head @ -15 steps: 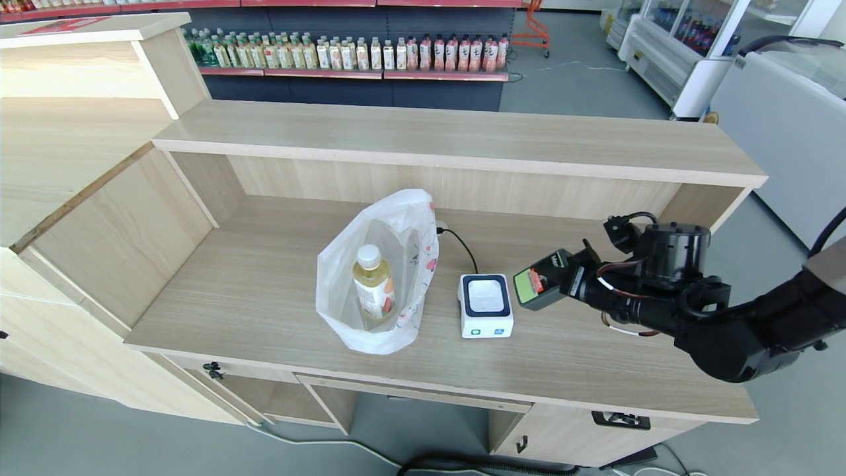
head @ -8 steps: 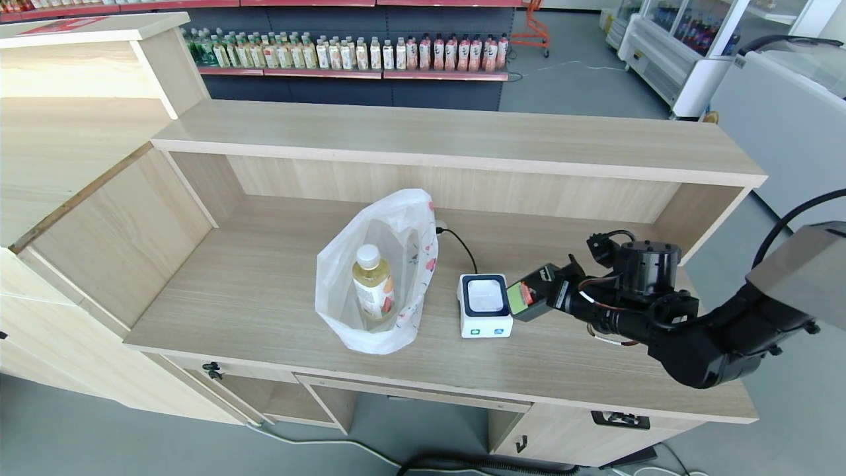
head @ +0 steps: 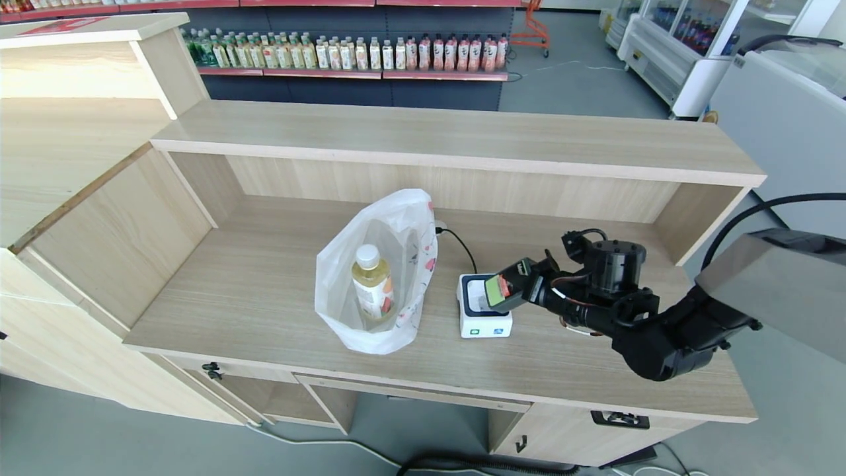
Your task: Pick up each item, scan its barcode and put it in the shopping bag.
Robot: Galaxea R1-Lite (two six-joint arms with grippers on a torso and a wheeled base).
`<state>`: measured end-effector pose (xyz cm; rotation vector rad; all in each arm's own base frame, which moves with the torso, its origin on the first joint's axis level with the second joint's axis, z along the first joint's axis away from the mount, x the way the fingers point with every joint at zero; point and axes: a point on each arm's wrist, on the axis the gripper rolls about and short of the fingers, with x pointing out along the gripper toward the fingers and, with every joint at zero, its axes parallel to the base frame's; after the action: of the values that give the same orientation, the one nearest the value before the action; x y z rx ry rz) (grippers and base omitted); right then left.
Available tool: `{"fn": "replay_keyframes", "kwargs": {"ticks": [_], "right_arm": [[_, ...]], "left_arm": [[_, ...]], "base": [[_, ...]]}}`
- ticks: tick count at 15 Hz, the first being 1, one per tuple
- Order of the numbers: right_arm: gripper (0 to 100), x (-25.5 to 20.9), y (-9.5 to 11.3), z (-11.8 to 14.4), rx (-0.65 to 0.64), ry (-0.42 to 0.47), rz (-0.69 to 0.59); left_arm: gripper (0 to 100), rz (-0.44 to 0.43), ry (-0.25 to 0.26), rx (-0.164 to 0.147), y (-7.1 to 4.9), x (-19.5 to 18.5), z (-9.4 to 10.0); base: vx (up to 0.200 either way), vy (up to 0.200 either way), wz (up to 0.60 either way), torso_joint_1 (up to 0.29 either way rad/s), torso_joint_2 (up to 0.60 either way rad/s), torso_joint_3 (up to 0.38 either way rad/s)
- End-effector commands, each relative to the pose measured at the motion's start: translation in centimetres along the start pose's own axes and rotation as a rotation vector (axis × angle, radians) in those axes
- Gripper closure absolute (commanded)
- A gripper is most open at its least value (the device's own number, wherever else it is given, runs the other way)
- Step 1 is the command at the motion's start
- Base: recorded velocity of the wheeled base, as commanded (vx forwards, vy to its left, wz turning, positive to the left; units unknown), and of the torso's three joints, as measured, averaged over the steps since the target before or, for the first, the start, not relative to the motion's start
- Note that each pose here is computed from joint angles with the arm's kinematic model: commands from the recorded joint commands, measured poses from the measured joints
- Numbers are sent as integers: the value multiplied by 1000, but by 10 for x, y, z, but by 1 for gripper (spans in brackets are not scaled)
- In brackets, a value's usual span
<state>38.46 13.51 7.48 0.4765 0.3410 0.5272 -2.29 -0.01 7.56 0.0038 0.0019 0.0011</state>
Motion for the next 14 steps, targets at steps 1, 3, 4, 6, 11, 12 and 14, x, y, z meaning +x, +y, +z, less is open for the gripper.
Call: {"fn": "replay_keyframes", "kwargs": {"ticks": [1, 3, 4, 6, 11, 12, 14], "right_arm": [[100, 16, -3, -15, 10, 13, 11], [100, 25, 3, -20, 5, 1, 3], [100, 29, 4, -22, 3, 2, 10], [100, 36, 5, -24, -2, -5, 15], [100, 37, 10, -24, -7, -12, 14], [100, 37, 10, -24, -7, -12, 14], [100, 36, 10, -25, -6, -11, 13]], "left_arm": [[0, 0, 0, -1, 0, 0, 0], [0, 0, 0, 1, 0, 0, 0], [0, 0, 0, 1, 0, 0, 0], [0, 0, 0, 1, 0, 0, 0], [0, 0, 0, 1, 0, 0, 0], [0, 0, 0, 1, 0, 0, 0], [0, 0, 0, -1, 0, 0, 0]], "base": [[0, 0, 0, 0, 0, 0], [0, 0, 0, 0, 0, 0], [0, 0, 0, 0, 0, 0], [0, 0, 0, 0, 0, 0], [0, 0, 0, 0, 0, 0], [0, 0, 0, 0, 0, 0], [0, 0, 0, 0, 0, 0]]}}
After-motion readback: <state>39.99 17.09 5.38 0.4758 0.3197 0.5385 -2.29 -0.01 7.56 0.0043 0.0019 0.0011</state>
